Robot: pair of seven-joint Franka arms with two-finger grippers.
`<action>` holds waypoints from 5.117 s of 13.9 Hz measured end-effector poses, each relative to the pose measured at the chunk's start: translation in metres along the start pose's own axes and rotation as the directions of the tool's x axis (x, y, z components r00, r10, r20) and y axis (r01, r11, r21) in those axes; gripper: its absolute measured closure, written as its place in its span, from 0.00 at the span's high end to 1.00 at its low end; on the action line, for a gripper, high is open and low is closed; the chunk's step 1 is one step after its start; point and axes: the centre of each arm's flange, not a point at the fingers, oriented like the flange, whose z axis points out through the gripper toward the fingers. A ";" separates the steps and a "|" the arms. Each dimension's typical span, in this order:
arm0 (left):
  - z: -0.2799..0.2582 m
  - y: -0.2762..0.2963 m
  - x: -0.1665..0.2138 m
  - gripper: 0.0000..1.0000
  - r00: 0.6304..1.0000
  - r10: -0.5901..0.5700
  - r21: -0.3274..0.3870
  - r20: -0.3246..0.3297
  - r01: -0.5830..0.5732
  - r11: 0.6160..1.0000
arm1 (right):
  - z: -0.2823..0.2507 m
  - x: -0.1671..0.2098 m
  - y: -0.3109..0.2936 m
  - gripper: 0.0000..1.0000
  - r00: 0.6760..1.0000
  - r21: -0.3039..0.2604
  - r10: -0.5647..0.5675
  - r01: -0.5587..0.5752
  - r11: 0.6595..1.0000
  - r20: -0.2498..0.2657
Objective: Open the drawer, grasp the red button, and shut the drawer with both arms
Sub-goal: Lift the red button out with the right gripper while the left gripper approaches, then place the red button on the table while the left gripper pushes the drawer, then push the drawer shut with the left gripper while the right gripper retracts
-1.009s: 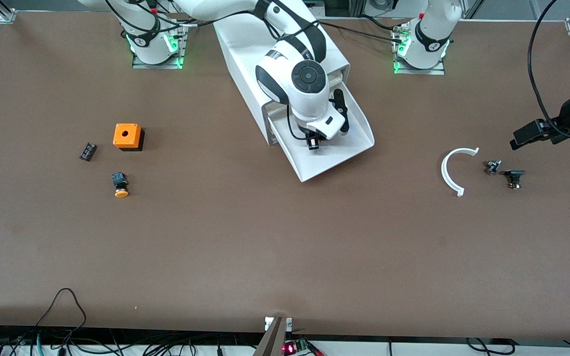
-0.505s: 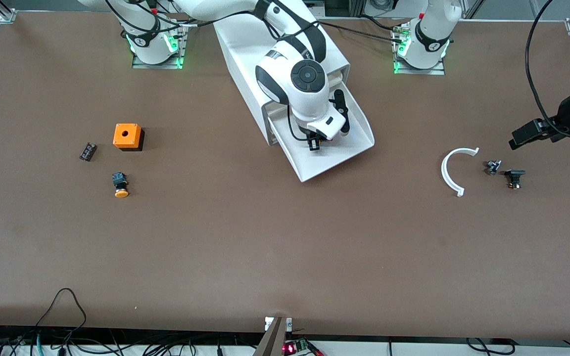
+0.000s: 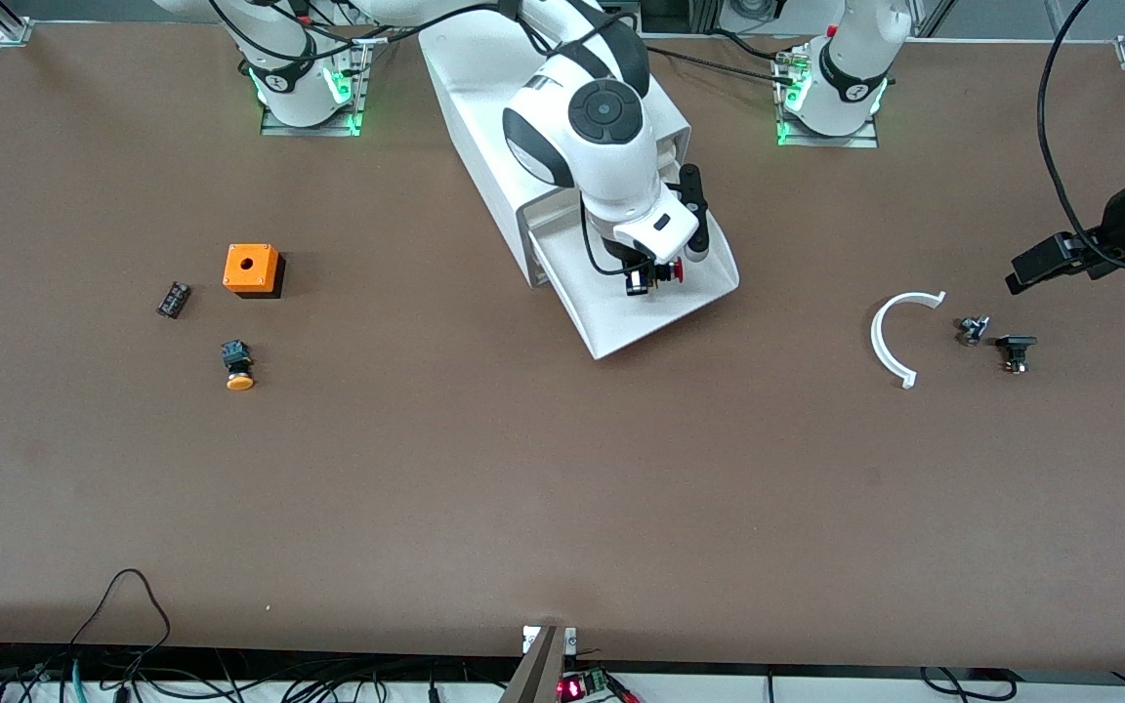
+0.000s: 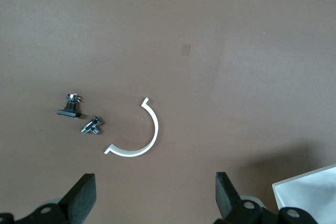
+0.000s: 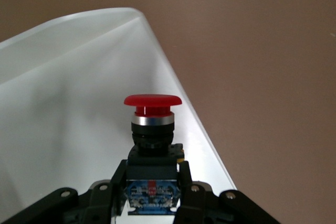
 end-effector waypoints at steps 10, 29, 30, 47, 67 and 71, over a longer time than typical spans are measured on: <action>0.049 0.094 0.000 1.00 0.986 -0.164 -0.014 -0.007 0.164 0.986 | -0.011 -0.183 0.134 0.41 0.667 -0.145 0.737 -0.723 0.675 0.105; 0.291 0.257 -0.080 1.00 0.916 -0.400 -0.123 -0.008 0.396 0.910 | 0.085 -0.489 0.095 0.41 0.130 -0.254 0.965 -0.949 0.188 0.229; 0.296 0.265 -0.088 1.00 0.924 -0.383 -0.117 0.000 0.380 0.917 | 0.085 -0.499 0.094 0.41 0.163 -0.250 0.962 -0.944 0.217 0.220; 0.319 0.362 -0.256 1.00 0.989 -0.071 -0.058 0.127 0.079 0.995 | -0.095 -0.464 0.144 1.00 0.049 -0.253 0.968 -0.961 0.112 0.245; 0.265 0.338 -0.207 1.00 0.986 -0.153 -0.091 0.068 0.159 0.983 | -0.276 -0.556 0.159 1.00 -0.101 -0.225 0.987 -0.972 -0.071 0.127; 0.205 0.304 -0.146 1.00 0.991 -0.130 -0.088 0.019 0.131 0.987 | -0.275 -0.558 0.119 1.00 -0.089 -0.214 0.989 -0.975 -0.063 0.115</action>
